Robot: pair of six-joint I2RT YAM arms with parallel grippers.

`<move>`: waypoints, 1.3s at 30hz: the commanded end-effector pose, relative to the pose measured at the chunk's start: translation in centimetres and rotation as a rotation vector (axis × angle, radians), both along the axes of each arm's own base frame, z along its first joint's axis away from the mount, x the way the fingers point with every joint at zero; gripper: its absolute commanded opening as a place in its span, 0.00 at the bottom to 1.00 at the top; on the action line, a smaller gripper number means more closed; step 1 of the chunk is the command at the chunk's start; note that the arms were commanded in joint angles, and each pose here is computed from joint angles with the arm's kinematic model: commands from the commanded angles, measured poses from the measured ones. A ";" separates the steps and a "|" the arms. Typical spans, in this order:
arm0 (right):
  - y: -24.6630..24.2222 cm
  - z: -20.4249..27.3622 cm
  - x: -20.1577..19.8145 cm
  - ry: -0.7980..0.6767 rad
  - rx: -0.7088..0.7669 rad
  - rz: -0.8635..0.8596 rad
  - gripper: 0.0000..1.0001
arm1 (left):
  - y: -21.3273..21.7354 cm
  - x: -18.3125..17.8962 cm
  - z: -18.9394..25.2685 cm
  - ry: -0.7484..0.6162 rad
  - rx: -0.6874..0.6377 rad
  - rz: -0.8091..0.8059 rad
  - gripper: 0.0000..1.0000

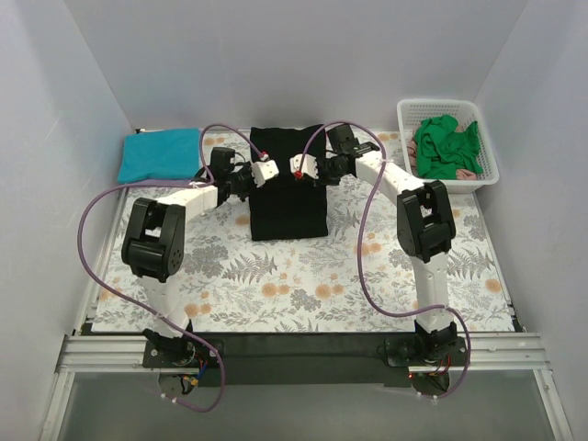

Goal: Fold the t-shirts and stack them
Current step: Fold the tshirt

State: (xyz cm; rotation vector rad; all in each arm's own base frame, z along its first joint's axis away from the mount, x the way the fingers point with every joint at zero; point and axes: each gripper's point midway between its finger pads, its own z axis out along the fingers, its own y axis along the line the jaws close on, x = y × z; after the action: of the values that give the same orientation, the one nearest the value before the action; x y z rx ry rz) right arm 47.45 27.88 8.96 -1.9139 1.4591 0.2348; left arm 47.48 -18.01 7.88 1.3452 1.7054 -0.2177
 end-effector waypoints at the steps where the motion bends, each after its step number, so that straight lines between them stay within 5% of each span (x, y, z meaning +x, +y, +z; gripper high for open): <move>1: -0.2 1.3 2.1 -0.056 0.011 -0.013 0.01 | 0.9 2.9 2.8 -0.107 0.000 0.023 0.00; 5: -0.3 1.3 3.2 -0.085 0.009 -0.035 0.01 | 0.9 3.6 1.8 -0.096 0.010 0.030 0.00; 7: -0.2 2.0 3.8 -0.106 0.015 -0.050 0.06 | 1.0 4.2 1.6 -0.085 0.005 0.060 0.10; 10: -0.2 3.9 4.9 -0.137 0.052 -0.093 0.52 | 1.8 5.2 2.0 -0.080 -0.001 0.134 0.30; 12: -0.3 6.2 5.3 -0.169 0.085 -0.121 0.61 | 2.0 5.0 3.6 -0.091 -0.024 0.160 0.43; 13: -0.5 7.2 5.3 -0.177 0.097 -0.130 0.62 | 2.1 4.8 4.3 -0.091 -0.039 0.171 0.52; 17: -1.5 10.3 0.9 -0.152 0.148 -0.104 0.58 | 1.7 0.6 9.0 -0.074 -0.154 0.123 0.53; 20: -1.9 7.7 -4.3 -0.046 0.128 -0.060 0.49 | 1.4 -4.7 9.1 -0.048 -0.178 0.035 0.53; 26: -1.2 4.9 -12.5 0.033 0.084 0.030 0.42 | 0.8 -13.7 3.7 0.037 -0.149 -0.125 0.51; 39: -0.1 -2.0 -14.1 0.008 0.002 0.048 0.41 | 0.2 -16.8 -1.9 -0.076 -0.014 -0.224 0.51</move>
State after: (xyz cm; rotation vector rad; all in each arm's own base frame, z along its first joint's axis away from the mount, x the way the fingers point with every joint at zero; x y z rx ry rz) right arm 31.89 26.71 6.37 -1.9839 1.4859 0.3331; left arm 28.99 -17.31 4.67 1.4988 1.6080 -0.3987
